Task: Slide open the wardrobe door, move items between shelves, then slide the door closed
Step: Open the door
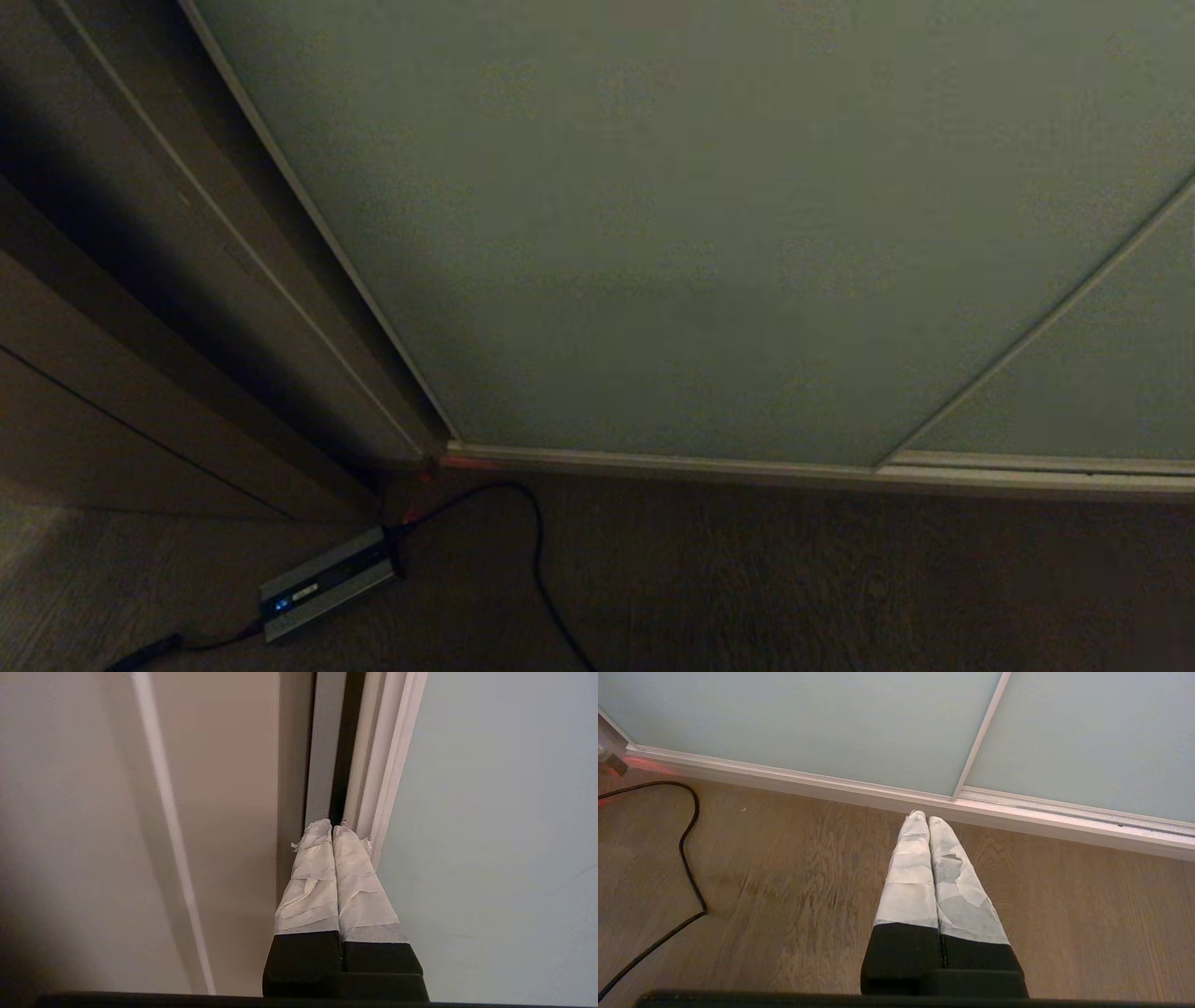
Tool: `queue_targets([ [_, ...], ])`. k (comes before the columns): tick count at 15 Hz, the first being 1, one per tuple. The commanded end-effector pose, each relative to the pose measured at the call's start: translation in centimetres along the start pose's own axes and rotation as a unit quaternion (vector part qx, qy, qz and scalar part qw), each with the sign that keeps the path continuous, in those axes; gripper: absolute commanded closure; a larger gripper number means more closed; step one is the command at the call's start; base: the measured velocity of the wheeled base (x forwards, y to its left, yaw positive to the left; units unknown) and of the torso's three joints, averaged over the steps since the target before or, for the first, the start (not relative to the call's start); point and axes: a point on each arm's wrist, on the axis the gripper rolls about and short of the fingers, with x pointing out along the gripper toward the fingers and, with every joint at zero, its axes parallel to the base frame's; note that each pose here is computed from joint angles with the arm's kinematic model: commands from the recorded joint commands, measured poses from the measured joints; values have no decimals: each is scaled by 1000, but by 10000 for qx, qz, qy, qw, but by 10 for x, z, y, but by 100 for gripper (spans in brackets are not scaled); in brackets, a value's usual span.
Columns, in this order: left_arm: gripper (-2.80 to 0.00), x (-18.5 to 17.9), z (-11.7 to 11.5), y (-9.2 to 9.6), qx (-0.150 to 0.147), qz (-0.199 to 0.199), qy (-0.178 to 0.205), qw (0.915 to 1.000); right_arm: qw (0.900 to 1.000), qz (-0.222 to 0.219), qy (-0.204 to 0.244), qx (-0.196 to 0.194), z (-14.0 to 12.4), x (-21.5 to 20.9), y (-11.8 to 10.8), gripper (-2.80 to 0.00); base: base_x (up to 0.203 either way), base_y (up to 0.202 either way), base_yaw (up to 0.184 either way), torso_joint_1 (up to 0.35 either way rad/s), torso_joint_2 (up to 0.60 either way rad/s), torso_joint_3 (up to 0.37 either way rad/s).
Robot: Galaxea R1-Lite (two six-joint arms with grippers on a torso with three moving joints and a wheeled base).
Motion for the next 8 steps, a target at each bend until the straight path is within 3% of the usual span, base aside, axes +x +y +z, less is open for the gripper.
queue_targets([
  [1,0,6,-4,0,0,15,28,10000,10000,5,17,-5,-1,0,0,0,0,0,0,0,0,0],
  [8,0,21,-12,-1,10,-111,23,9999,10000,5,16,-3,-1,0,0,0,0,0,0,0,0,0],
])
